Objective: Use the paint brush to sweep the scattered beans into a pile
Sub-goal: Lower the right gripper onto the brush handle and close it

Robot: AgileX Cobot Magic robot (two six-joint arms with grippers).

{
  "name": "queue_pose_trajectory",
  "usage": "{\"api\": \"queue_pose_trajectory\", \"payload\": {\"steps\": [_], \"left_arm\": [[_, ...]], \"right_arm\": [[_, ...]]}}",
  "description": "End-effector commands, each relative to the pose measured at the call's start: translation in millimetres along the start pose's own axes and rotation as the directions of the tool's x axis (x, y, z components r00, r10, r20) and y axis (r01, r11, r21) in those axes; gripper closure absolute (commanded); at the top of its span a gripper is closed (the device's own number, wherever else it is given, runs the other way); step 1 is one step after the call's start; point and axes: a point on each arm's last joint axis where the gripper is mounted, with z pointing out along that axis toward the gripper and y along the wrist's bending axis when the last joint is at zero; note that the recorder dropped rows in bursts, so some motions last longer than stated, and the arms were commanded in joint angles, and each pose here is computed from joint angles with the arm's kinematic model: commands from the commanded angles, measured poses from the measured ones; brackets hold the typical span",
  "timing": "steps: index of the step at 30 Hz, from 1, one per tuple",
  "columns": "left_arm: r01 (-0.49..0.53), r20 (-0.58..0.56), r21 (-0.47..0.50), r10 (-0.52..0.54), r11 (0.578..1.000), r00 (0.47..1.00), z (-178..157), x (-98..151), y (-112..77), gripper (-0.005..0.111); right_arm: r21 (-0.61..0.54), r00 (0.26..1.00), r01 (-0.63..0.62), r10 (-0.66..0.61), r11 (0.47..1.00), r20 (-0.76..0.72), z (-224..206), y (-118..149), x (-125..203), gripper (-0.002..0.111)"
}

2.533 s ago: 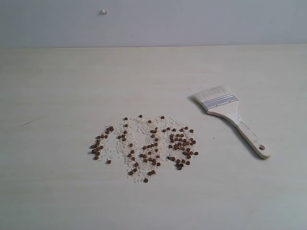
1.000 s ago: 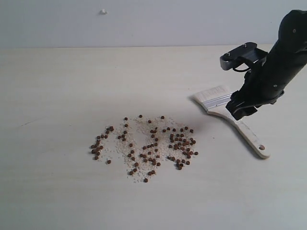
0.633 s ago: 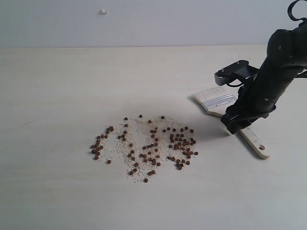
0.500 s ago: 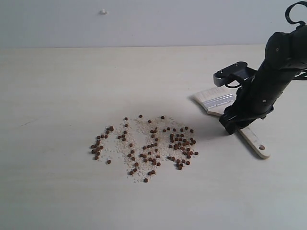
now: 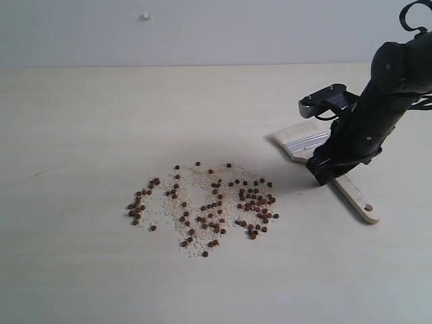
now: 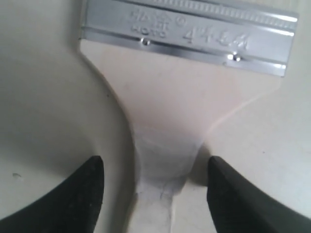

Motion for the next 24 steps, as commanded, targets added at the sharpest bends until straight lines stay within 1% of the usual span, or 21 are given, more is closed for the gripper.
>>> {"api": "queue_pose_trajectory", "payload": {"steps": [1,11,18,24], "left_arm": [[0.006,0.005,0.011,-0.006,1.000,1.000,-0.2,0.2,-0.5,0.107],[0.006,0.003,0.010,-0.006,1.000,1.000,-0.2,0.4,-0.4,0.107],[0.006,0.003,0.010,-0.006,1.000,1.000,-0.2,0.4,-0.4,0.107],[0.006,0.003,0.010,-0.006,1.000,1.000,-0.2,0.4,-0.4,0.107]], "right_arm": [[-0.023,0.999,0.016,-0.017,1.000,-0.039,-11.2,-0.1,-8.3,0.052],[-0.029,0.999,0.018,-0.019,0.999,-0.047,-16.1,-1.1,-13.0,0.052],[-0.038,0.996,0.020,-0.023,0.999,-0.085,-4.2,-1.7,-10.7,0.052],[-0.031,0.997,0.020,-0.022,0.999,-0.070,-2.8,-2.4,-12.0,0.052]]}}
